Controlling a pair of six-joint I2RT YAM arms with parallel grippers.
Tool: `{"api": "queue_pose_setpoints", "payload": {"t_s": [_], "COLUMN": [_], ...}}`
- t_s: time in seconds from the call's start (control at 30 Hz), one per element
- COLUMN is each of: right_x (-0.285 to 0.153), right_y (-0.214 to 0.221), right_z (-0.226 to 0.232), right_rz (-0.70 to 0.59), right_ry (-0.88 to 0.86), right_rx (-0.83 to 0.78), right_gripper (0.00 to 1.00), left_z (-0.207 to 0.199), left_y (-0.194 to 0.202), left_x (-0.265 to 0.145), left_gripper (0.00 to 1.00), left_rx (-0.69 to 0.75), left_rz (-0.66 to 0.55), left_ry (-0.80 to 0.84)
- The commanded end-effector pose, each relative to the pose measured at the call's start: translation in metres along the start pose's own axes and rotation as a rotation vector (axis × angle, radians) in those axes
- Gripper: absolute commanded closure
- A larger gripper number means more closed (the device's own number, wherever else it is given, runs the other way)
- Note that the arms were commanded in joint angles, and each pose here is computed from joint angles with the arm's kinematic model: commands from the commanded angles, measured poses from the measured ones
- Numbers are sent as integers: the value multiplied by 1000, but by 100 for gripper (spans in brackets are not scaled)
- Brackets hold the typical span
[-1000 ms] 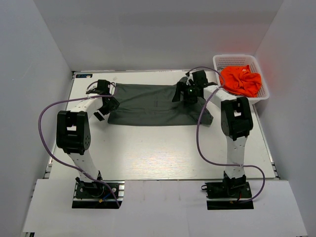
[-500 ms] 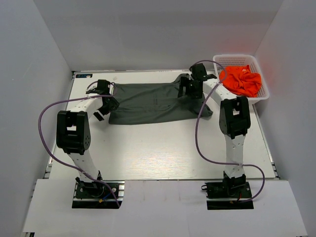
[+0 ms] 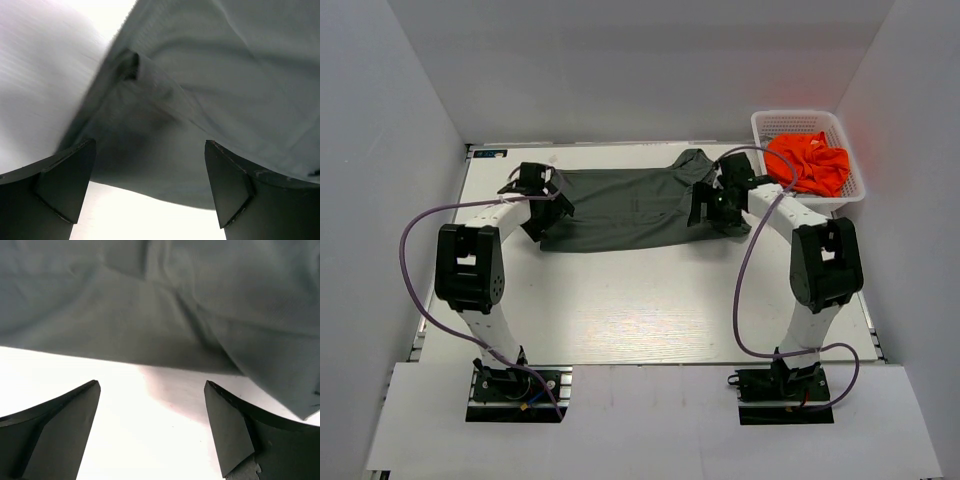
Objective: Fold and stack the t-shirts
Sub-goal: Fold the flattened tshirt in 1/3 of the way
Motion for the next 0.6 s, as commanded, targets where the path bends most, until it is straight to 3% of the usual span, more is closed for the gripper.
{"api": "queue_pose_setpoints", "payload": {"t_s": [0.0,0.27,0.57], "right_x": [1,31,45], "right_y": [3,-29,-64], "right_z": [-1,-16,-73], "right_rz": [-7,-137,-263], "right_ry": [-25,95,351], "right_rx": [-27,-8,91], "right_gripper": [10,10,10], "left_z": [-19,0,28], "left_y": [2,23,35], "left_x": [-3,21,32], "left_gripper": [1,1,1], "left_rx": [26,47,43], "left_rz": [2,58,94], "left_ry": [117,-8,-143]}}
Point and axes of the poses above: each gripper's point midway between its finger pads, its own x axis out along the fingers, its own z axis along the line the jaws close on, y = z × x, the point moved 6 cm from there along -x, back along the fingers, and after that the axes turned 11 degrees about x, right-handed, at the moved point
